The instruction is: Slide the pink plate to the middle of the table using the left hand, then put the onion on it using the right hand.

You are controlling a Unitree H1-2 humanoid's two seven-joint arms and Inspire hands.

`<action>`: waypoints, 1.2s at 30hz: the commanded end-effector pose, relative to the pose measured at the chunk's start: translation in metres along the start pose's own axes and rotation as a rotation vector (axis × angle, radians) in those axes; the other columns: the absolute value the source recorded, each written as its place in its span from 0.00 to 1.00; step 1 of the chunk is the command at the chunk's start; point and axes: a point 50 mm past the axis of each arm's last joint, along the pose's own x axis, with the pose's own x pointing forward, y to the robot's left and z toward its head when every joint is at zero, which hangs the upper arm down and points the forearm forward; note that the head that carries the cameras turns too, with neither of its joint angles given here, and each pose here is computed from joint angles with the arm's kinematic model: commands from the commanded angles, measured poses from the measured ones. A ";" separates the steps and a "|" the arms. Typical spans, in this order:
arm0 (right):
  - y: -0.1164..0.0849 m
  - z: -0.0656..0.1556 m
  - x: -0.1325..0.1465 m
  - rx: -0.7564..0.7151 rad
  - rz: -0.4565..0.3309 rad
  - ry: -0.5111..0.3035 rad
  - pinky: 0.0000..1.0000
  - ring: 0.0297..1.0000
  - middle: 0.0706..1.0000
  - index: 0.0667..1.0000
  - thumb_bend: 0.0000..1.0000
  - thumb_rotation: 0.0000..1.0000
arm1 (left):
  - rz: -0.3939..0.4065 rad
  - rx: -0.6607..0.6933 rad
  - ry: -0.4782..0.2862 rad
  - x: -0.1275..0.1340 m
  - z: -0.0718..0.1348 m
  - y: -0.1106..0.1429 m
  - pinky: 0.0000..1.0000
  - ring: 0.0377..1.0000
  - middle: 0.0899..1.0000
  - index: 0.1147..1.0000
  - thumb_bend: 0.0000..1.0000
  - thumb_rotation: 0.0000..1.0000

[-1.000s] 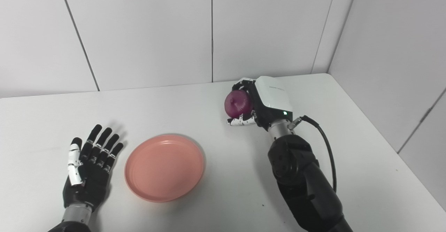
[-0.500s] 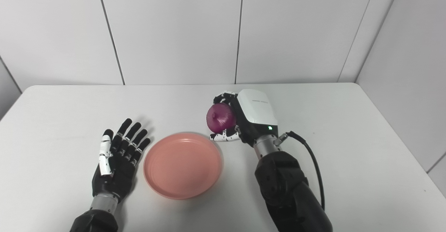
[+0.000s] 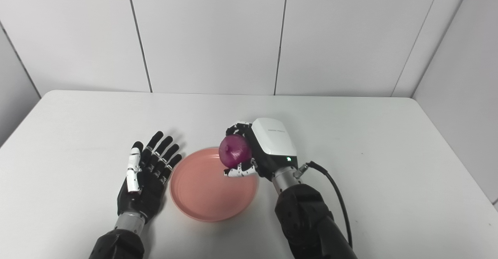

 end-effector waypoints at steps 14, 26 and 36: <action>0.028 0.006 0.008 0.059 -0.003 -0.058 0.16 0.22 0.30 0.57 0.49 0.05 | 0.024 0.010 0.009 0.000 -0.007 -0.012 0.87 0.87 0.87 0.85 0.39 1.00; 0.047 0.012 0.012 0.084 0.049 -0.063 0.14 0.18 0.25 0.59 0.50 0.05 | 0.035 0.013 0.006 0.001 -0.009 -0.012 0.87 0.87 0.87 0.84 0.39 1.00; 0.056 0.020 0.013 0.077 0.079 -0.098 0.15 0.19 0.27 0.59 0.49 0.05 | 0.045 0.011 0.002 0.001 -0.010 -0.012 0.88 0.88 0.88 0.86 0.39 1.00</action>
